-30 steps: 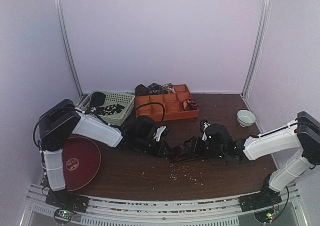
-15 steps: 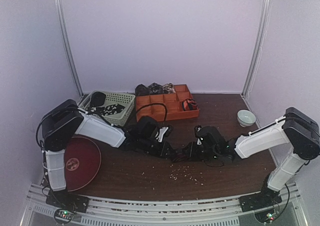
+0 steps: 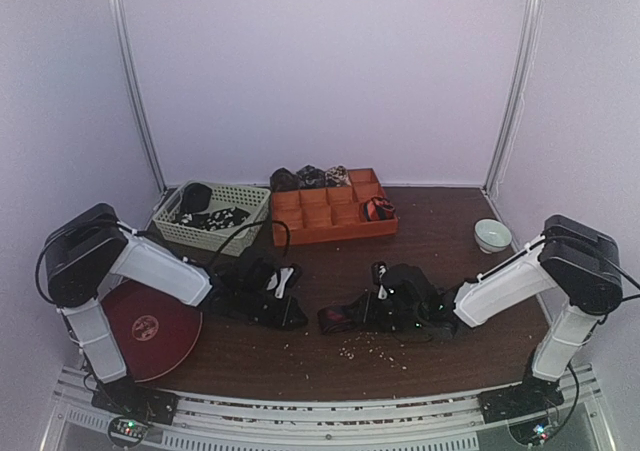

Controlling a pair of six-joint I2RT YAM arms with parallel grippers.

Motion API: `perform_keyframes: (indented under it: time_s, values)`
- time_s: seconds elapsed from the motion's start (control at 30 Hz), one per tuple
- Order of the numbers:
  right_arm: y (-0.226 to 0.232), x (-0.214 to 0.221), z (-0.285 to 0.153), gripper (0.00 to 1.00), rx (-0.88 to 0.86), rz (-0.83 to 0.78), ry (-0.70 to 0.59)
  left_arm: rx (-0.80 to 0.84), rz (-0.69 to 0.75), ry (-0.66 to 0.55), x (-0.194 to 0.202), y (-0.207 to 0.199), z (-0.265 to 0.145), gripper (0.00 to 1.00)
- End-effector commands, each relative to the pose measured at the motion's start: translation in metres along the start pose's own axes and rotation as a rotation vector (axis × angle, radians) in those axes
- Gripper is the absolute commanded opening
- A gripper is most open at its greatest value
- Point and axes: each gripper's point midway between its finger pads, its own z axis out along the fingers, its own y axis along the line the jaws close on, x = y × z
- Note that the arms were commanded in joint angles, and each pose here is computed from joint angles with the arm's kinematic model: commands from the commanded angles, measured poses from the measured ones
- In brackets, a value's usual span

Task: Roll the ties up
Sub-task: Roll the tie at the center of the board.

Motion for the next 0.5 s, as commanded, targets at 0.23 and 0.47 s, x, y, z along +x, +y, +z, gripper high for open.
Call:
perform_keyframes:
  time_s: [0.23,0.47]
  values:
    - [-0.007,0.008,-0.003,0.21,0.021,-0.006,0.004,0.158,0.009,-0.013,0.003,-0.037,0.011,0.03]
    - [-0.011,0.011,-0.003,0.21,0.026,-0.015,0.013,0.191,-0.005,-0.024,0.001,-0.044,0.013,0.03]
